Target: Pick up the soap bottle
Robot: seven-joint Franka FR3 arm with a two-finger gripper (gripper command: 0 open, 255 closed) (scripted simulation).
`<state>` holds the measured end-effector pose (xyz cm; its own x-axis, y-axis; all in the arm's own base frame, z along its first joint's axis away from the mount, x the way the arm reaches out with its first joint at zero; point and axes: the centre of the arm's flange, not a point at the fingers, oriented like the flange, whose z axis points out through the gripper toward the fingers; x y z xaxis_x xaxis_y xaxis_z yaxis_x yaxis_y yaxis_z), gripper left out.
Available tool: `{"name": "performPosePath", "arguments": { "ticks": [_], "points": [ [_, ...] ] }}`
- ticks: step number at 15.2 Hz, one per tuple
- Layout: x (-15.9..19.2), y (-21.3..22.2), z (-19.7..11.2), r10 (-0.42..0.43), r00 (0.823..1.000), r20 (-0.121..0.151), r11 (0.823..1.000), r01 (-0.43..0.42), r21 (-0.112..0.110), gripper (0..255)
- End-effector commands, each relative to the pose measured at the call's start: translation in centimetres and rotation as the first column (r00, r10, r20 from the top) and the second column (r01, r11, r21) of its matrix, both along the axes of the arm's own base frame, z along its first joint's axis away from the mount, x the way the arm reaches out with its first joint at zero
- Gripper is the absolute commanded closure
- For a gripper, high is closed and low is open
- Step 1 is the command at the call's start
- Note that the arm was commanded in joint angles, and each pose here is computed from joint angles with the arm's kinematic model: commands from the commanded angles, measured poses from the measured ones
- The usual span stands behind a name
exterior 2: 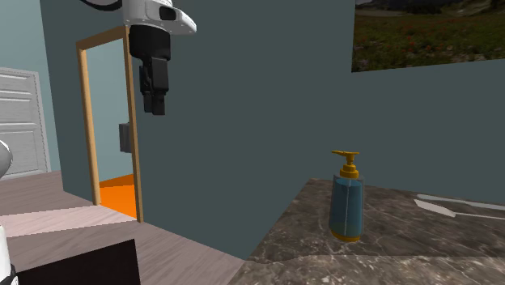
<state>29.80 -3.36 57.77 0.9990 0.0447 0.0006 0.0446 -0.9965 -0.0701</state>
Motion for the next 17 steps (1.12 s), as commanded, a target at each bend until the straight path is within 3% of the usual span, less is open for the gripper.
{"name": "performPosePath", "arguments": {
  "ticks": [1, 17],
  "points": [
    [0.0, 0.0, 0.0, 0.000, 1.000, 0.000, 1.000, 0.000, 0.000, 0],
    [18.2, -11.2, -4.8, 0.005, 0.994, -0.109, 0.998, -0.013, -0.067, 0]
  ]
}}
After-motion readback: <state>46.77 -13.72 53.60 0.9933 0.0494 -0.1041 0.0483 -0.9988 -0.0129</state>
